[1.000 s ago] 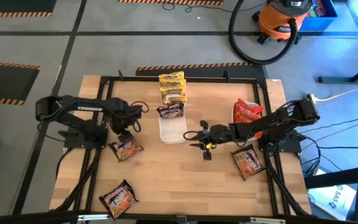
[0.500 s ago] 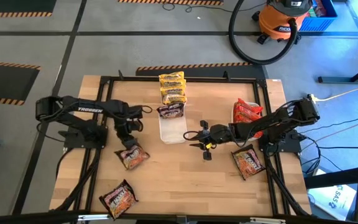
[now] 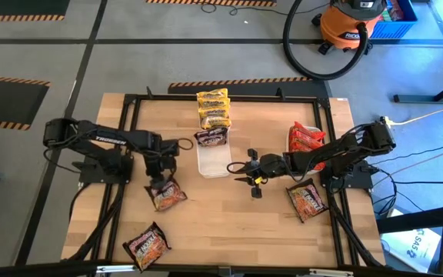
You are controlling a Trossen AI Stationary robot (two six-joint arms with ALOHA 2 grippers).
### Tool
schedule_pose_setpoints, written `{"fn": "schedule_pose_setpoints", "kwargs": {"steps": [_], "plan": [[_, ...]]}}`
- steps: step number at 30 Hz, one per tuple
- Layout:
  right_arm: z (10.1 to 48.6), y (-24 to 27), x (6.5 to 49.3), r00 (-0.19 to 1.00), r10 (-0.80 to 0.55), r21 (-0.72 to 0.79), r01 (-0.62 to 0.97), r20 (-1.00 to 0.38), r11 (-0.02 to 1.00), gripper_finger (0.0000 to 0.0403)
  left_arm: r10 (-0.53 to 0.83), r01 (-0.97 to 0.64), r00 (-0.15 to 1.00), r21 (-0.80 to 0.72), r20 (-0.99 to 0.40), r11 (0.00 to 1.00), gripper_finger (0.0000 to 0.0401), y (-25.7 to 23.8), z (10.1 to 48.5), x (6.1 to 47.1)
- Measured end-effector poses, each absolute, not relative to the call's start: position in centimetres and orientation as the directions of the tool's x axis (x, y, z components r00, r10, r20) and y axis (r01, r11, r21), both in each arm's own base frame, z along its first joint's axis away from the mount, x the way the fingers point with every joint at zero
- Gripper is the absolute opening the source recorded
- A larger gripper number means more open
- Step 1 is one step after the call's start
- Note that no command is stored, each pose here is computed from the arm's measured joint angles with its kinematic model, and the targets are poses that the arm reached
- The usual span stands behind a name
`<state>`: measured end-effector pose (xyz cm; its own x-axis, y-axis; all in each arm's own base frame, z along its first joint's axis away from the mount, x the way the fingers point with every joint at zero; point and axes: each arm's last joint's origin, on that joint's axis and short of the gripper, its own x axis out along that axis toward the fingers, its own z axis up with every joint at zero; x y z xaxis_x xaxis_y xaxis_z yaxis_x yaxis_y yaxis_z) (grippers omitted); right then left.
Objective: Sort Maruchan noodles
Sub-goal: Put the black noodle pack into the bottom left white bin
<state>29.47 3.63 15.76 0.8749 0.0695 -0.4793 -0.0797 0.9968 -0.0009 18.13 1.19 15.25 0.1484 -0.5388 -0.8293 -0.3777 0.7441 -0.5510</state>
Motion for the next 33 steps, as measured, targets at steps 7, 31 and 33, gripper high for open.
{"fn": "schedule_pose_setpoints", "kwargs": {"steps": [7, 31, 33], "plan": [[15.8, 3.6, 29.5, 0.875, 0.07, -0.001, -0.08, -0.479, 0.997, 0.0089, -0.593, -0.336, 0.157, -0.608, -0.79, 0.72, 0.0227, 1.0, 15.4, 18.2], [15.8, 3.6, 29.5, 0.875, 0.069, -0.002, -0.08, -0.479, 0.997, 0.0089, -0.48, -0.236, 0.172, -0.51, -0.86, 0.827, 0.0213, -1.9, 14.0, 20.4], [15.8, 3.6, 29.5, 0.875, 0.069, -0.002, -0.08, -0.479, 0.997, 0.0089, -0.489, -0.231, 0.166, -0.516, -0.856, 0.825, 0.0199, -2.0, 13.8, 20.6]]}}
